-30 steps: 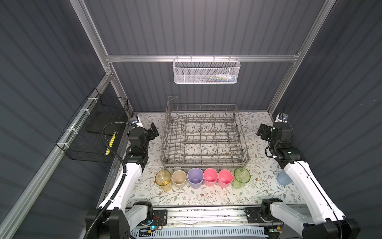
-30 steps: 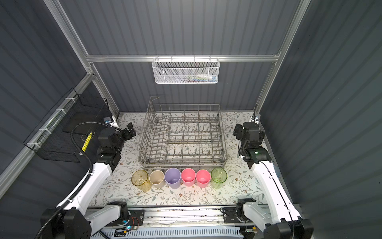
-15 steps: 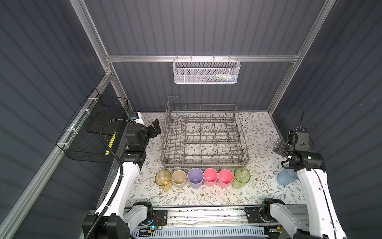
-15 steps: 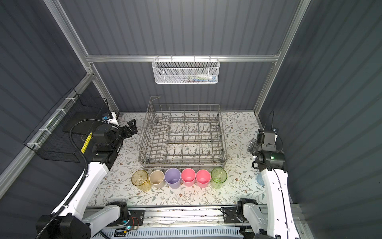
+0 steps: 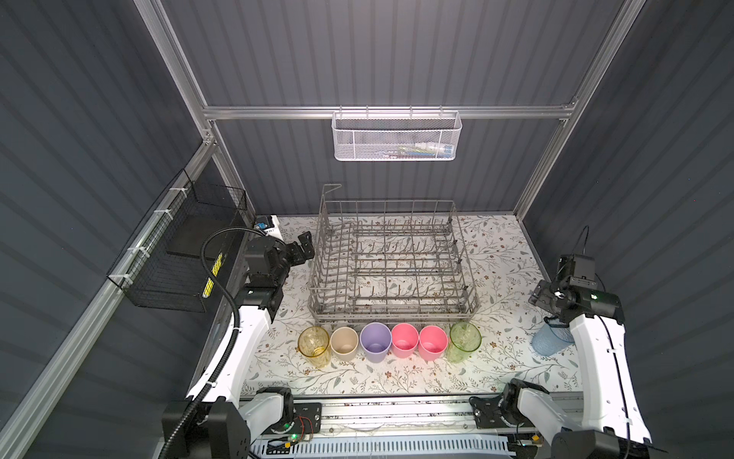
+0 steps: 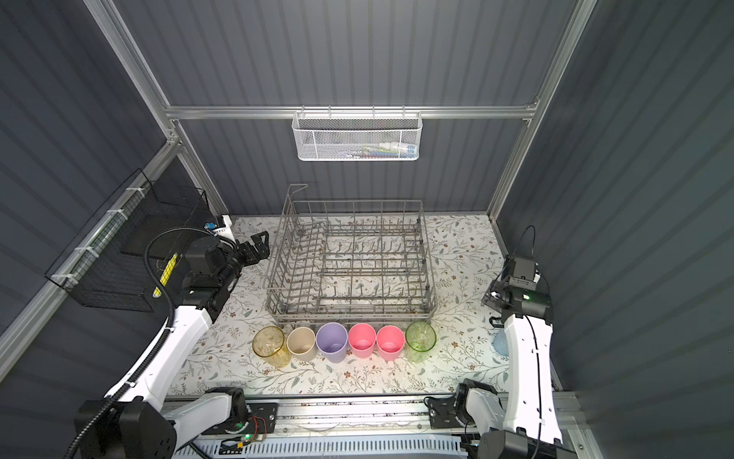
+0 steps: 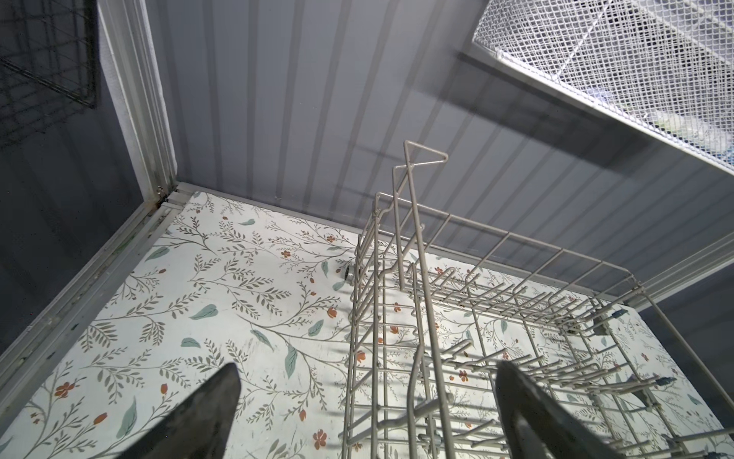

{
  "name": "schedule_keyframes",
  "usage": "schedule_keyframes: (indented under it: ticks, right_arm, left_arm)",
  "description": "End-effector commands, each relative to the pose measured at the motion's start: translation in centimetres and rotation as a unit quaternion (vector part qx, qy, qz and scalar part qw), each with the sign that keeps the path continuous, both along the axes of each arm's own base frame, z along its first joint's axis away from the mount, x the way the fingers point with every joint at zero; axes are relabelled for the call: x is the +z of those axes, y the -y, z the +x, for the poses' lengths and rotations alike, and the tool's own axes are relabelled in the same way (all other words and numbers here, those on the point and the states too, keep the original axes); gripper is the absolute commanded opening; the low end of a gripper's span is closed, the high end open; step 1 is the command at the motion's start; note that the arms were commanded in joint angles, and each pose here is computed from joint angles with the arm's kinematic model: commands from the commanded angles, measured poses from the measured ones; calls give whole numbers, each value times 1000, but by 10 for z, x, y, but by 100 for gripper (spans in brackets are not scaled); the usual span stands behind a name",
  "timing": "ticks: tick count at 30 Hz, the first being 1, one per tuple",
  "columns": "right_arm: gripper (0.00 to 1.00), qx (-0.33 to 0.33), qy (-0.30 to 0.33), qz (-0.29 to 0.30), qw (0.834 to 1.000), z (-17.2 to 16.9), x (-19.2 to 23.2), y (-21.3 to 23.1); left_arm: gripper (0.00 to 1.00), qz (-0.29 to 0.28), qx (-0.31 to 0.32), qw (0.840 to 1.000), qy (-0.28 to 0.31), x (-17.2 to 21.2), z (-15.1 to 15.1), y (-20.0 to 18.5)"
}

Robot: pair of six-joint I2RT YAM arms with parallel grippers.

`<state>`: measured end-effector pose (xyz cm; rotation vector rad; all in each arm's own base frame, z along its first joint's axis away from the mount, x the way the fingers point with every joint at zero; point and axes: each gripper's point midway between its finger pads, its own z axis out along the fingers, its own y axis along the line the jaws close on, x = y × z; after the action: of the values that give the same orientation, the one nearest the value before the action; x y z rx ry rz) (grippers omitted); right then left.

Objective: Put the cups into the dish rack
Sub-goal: 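Reach the right gripper down to the translucent blue cup while the left arm rises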

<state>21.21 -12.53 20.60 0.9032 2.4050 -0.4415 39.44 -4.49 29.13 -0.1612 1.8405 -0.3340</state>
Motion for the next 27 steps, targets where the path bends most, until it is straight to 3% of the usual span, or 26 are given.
schedule_keyframes:
  ticks: [1,14,27]
  right_arm:
    - [93,-25,-20,5,999,-9,-4,4]
    - [92,-91,43,67,993,-16,-14,-4]
    - [85,-92,32,91,991,-10,-52,-8]
  left_arm:
    - [100,-11,-18,1000,15,17,1,8]
    - [100,-7,-19,1000,-8,0,9,9]
    - [100,-30,-34,999,-25,-13,8,16]
